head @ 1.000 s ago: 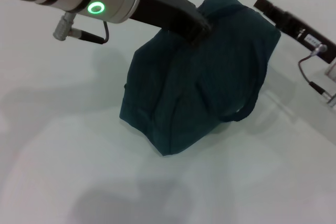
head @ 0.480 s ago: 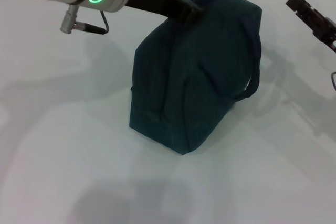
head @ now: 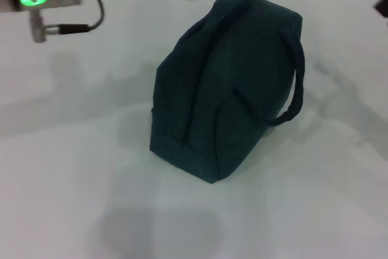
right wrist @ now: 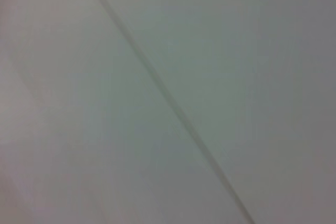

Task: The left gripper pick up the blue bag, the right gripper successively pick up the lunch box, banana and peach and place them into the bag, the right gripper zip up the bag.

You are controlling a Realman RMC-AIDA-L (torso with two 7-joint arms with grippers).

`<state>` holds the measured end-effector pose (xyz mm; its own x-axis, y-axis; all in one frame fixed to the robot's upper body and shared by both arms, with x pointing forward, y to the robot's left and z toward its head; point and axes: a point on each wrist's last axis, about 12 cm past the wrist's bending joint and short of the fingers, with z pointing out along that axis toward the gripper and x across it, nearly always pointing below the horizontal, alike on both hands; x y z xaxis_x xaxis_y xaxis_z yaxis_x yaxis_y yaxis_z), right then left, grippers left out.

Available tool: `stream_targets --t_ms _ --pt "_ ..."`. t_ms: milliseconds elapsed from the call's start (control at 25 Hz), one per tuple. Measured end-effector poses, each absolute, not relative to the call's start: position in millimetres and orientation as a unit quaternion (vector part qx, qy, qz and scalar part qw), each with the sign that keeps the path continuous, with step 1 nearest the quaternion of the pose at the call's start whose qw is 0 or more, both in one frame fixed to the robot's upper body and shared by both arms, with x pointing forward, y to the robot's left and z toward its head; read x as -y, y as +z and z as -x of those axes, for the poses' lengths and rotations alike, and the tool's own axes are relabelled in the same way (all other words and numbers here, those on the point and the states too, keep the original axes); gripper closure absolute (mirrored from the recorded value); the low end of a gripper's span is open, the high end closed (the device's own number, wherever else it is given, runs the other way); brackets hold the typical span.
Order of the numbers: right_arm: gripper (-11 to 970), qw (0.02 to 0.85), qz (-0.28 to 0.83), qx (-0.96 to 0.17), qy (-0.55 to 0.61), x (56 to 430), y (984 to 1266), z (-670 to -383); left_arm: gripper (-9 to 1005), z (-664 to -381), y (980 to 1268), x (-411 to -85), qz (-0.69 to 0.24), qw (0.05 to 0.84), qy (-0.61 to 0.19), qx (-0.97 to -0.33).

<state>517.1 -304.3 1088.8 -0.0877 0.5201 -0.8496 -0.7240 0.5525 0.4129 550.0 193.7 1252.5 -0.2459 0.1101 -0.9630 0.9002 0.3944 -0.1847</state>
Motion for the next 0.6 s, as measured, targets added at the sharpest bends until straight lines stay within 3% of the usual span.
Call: stream_targets --t_ms 160,320,600 --pt "131 0.673 0.196 -0.53 0.478 323.3 1107.6 -499.0 387 -533.6 1230.0 -237.4 -0.366 0.545 -0.418 -0.628" --pt "96 0.643 0.3 -0.502 0.494 333.9 1117.1 -482.1 314 -512.3 1195.7 -271.5 -0.375 0.557 -0.399 -0.624" --pt "99 0.57 0.382 -0.546 0.481 324.7 1092.4 -470.0 167 -464.2 1118.0 -318.6 -0.35 0.573 -0.376 -0.638"
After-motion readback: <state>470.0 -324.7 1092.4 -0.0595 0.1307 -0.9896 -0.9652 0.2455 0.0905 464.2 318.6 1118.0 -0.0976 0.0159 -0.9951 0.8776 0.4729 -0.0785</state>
